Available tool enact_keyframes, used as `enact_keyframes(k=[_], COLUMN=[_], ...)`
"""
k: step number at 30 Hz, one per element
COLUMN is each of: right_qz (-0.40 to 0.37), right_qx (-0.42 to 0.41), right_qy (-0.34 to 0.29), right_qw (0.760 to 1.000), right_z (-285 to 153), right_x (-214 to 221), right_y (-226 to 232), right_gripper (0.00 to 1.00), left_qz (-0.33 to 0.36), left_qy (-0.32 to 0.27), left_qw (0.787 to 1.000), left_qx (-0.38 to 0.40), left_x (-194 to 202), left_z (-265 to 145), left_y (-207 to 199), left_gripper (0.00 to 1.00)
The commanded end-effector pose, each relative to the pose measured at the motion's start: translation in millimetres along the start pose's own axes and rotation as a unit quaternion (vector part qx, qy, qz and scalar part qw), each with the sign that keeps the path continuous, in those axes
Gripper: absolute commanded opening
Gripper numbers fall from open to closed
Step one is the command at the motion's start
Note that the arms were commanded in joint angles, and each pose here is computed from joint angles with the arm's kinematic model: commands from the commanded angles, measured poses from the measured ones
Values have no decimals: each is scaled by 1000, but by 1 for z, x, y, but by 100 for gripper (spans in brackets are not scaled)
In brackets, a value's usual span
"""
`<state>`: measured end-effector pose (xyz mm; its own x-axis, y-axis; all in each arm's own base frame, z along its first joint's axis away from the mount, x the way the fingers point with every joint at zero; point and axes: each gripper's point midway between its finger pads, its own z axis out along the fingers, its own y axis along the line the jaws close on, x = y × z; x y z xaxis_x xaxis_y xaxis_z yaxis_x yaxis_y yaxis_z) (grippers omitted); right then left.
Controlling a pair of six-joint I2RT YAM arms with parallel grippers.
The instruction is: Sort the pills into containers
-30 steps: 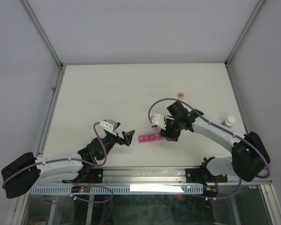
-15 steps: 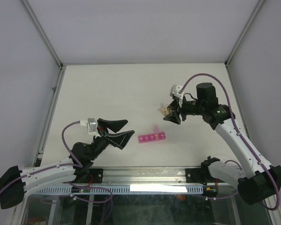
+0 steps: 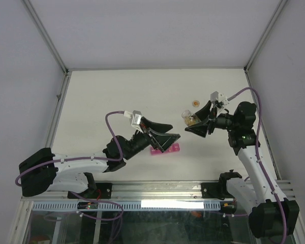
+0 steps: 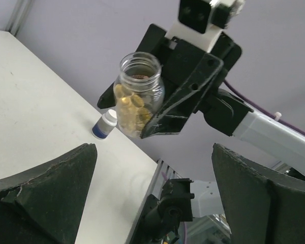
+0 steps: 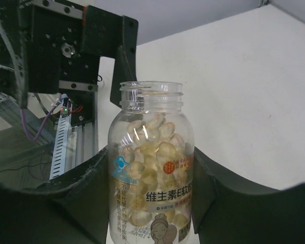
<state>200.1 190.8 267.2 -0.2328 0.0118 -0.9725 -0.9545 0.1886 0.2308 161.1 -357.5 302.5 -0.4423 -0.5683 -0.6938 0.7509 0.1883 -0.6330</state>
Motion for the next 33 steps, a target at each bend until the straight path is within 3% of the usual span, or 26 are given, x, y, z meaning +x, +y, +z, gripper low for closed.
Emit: enact_keyframes(k=[1,16,24,33], right_qz=[-82,-100,-98,-121], right_qx=[-22,14,39,95], right_qy=[-29,-29,-36,-48], right_qw=[996,994,994,987], right_z=[-4,-16,-22,-42], right_x=[-35,-39,-43,-56], right_y=[22,14,8,-6], right_gripper=[0,0,1,1], left_qz=[16,42,72,96], left_qy=[-43,-66,-18,63], left_qw=[999,996,997,993], left_qx=[-1,-34,2,-38], left_x=[-16,-25,-14,6], left_z=[24,44,48,39], left_y=[-14,-10,-19,37], left_gripper=[99,99,99,96])
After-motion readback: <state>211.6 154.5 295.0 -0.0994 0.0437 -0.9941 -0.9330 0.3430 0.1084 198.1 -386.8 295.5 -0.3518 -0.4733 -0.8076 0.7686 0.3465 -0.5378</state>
